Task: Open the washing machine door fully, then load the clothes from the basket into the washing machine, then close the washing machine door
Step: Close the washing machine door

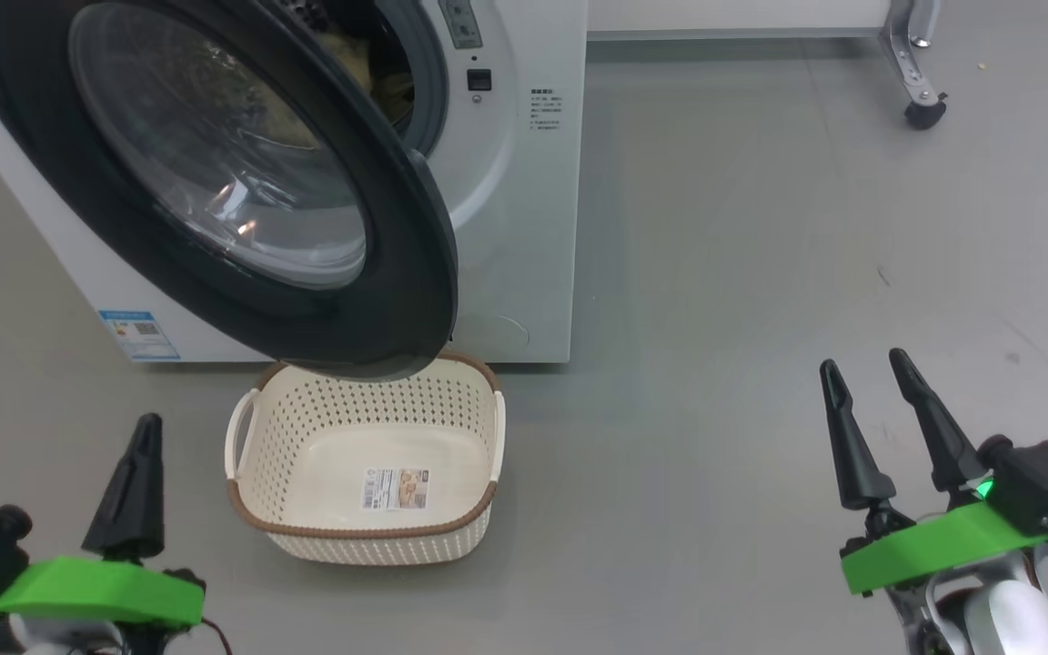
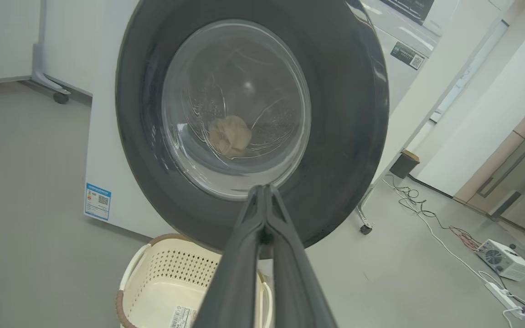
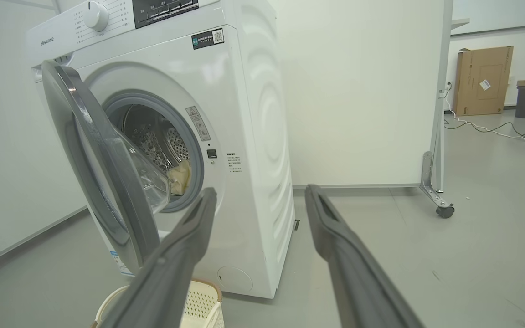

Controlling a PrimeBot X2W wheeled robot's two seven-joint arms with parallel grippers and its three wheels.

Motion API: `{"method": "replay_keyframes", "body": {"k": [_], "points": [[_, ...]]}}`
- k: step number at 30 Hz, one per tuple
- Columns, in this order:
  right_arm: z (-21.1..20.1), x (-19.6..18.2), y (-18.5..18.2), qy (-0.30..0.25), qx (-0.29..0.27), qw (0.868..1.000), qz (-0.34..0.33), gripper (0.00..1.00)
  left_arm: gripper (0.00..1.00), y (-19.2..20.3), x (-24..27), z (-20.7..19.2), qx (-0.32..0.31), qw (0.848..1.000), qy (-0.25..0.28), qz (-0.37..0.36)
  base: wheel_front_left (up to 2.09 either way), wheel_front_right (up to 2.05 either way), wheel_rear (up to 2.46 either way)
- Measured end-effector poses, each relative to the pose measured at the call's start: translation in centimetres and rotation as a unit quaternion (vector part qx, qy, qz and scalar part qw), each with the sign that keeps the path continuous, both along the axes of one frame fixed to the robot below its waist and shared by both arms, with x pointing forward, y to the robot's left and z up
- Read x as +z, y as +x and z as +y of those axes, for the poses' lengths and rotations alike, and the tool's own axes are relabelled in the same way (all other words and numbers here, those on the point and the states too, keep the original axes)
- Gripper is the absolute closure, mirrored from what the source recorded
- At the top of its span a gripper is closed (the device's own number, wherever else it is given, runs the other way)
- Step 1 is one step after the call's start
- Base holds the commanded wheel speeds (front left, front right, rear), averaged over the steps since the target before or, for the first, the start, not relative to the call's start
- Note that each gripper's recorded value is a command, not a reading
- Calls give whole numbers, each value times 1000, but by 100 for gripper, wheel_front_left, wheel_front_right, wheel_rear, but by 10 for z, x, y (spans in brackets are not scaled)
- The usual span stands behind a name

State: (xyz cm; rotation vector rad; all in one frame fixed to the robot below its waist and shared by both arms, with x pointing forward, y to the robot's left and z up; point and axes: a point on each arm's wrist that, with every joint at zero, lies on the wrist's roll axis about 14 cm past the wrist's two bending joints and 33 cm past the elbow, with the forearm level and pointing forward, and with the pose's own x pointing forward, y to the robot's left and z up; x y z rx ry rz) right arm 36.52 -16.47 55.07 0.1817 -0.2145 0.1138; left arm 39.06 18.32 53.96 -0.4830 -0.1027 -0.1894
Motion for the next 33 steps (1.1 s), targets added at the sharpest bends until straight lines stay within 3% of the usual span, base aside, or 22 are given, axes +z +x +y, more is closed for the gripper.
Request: {"method": "replay_keyframes", "body": {"k": [5, 10, 17, 19, 20, 33], "points": [[7, 1, -1, 0, 11, 1000, -2, 0, 100, -14, 10, 18, 48, 997, 55, -29, 0, 0, 0], [14, 4, -2, 0, 20, 1000, -6, 0, 100, -28, 5, 17, 57, 991, 112, -33, 0, 0, 0], [17, 1, -3, -1, 26, 1000, -1, 0, 100, -40, -7, 14, 59, 991, 114, -21, 0, 0, 0], [17, -1, -4, -1, 25, 1000, 1, 0, 51, -42, -10, 13, 56, 992, 108, -16, 0, 0, 0], [17, -1, -4, -1, 25, 1000, 2, 0, 0, -43, -14, 10, 51, 993, 106, -11, 0, 0, 0], [17, -13, -6, -2, 26, 999, 19, 0, 0, -49, -31, -8, 12, 992, 121, 13, 0, 0, 0]]}}
